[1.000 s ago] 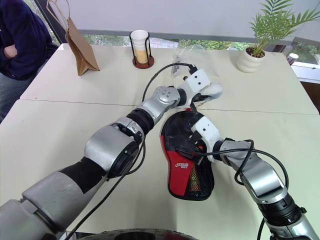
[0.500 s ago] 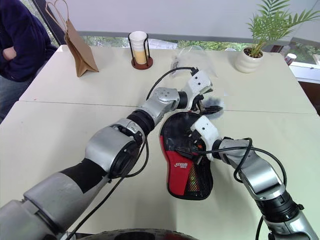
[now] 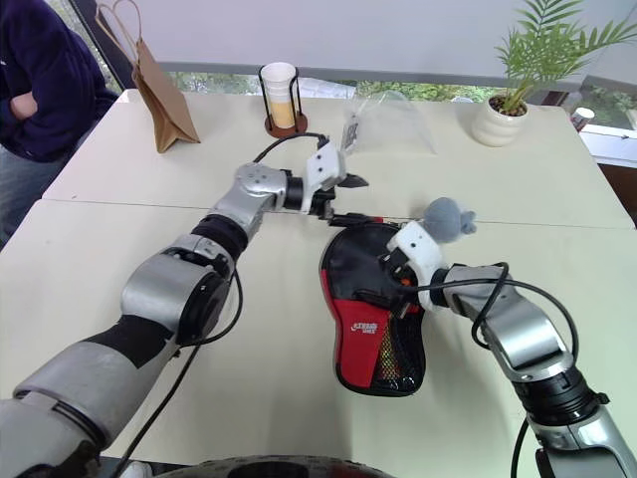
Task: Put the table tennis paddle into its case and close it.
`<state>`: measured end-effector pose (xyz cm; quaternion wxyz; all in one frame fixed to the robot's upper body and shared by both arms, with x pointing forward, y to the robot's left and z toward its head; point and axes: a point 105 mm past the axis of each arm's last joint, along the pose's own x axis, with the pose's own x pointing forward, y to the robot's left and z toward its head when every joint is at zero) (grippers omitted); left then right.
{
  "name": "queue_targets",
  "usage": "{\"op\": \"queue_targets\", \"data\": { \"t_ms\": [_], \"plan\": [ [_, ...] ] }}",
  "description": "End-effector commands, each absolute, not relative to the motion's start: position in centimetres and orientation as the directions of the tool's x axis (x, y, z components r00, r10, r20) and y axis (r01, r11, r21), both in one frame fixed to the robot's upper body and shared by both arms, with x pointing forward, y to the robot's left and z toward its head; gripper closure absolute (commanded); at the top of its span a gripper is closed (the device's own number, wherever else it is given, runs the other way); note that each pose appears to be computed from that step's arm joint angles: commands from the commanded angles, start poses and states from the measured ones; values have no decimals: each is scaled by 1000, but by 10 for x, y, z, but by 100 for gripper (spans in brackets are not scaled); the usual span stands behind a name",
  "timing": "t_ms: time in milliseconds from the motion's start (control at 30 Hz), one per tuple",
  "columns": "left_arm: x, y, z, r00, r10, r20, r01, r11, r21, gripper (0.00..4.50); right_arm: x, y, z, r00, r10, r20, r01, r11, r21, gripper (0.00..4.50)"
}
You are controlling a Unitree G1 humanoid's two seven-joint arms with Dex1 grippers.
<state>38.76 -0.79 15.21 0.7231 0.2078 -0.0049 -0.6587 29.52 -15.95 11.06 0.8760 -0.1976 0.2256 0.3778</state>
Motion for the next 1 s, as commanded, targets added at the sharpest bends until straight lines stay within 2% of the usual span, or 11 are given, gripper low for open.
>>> {"op": "queue_targets", "data": {
  "t_ms": [33, 133, 233, 433, 500, 633, 1000],
  "plan": [
    [372, 4, 148, 44, -967, -251, 937, -48, 347, 58, 302, -168, 156, 684, 569, -457, -712, 658, -246, 0],
    [360, 14, 142, 34, -975, -218, 944, -41, 328, 58, 305, -175, 179, 703, 570, -426, -699, 666, -262, 0],
    [335, 14, 135, 35, -985, -166, 951, -18, 308, 58, 316, -194, 213, 766, 523, -373, -634, 710, -307, 0],
    [317, -7, 131, 64, -988, -137, 963, 25, 268, 58, 346, -231, 231, 851, 387, -354, -506, 786, -356, 0],
    [314, -17, 126, 71, -986, -150, 962, 27, 273, 58, 358, -246, 226, 863, 334, -378, -470, 806, -360, 0],
    [314, -32, 119, 95, -981, -170, 960, 46, 275, 58, 372, -261, 203, 842, 299, -448, -467, 820, -331, 0],
    [311, -37, 86, 123, -953, -276, 966, 51, 255, 58, 378, -276, 158, 778, 295, -555, -482, 847, -226, 0]
  ]
}}
